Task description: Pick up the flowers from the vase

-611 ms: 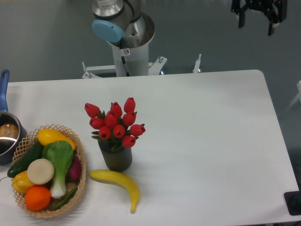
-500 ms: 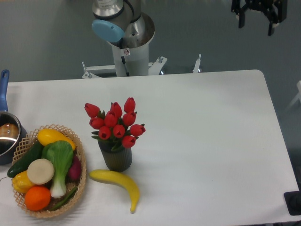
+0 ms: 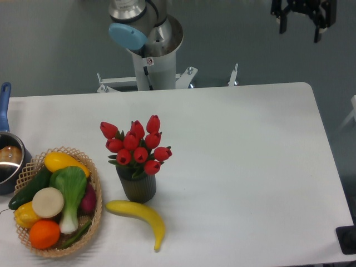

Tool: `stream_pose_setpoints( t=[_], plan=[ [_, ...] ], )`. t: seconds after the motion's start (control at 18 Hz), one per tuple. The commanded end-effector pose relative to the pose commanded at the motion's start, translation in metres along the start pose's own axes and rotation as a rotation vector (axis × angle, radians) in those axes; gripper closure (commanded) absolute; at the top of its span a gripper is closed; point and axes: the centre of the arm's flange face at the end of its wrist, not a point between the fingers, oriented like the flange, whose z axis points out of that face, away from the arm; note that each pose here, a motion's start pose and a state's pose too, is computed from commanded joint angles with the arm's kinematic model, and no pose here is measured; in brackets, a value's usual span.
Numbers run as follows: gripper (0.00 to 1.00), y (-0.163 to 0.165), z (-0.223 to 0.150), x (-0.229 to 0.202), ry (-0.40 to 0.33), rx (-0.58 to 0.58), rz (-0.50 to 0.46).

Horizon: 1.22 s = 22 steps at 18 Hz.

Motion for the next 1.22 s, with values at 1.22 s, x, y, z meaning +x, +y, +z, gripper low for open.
stream_pose_setpoints(
  t=[1.22],
  plan=[
    [0.0, -0.08, 0.057, 0.017, 0.063, 0.433, -0.254]
  ],
)
